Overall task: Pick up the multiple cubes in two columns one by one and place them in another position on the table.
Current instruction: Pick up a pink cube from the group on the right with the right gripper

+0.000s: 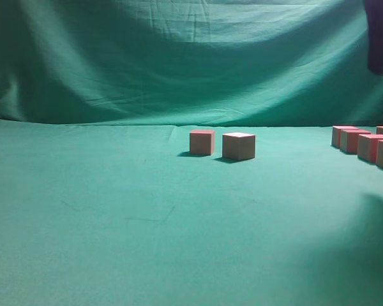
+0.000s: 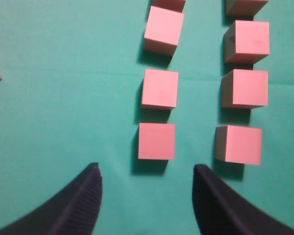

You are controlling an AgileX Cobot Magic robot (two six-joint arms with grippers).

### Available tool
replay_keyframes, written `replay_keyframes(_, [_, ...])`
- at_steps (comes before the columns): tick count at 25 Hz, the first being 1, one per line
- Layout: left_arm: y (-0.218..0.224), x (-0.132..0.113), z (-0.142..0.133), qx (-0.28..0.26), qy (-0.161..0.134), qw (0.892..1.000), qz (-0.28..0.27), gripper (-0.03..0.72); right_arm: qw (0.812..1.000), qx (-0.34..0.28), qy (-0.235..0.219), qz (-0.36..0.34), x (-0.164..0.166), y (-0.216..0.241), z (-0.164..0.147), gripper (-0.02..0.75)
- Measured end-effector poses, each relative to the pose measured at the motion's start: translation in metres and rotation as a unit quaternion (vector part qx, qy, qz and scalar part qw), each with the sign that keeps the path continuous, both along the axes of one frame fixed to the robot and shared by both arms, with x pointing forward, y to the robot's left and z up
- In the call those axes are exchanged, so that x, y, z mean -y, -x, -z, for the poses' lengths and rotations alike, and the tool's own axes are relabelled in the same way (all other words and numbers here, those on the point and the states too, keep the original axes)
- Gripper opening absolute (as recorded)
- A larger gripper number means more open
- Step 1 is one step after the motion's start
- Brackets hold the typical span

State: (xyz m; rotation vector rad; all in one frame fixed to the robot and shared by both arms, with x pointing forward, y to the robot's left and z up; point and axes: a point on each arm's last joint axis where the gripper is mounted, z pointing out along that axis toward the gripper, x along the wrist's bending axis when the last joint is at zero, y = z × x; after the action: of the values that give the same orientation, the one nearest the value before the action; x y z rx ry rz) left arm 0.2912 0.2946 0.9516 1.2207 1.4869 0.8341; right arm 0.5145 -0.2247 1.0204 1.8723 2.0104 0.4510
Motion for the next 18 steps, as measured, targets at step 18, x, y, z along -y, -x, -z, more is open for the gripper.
replay_keyframes(18, [0.0,0.0,0.0,0.0,0.0,1.0,0.0,0.0,0.999,-0.041,-0.003,0.023,-0.005,-0.022,0.045,0.549])
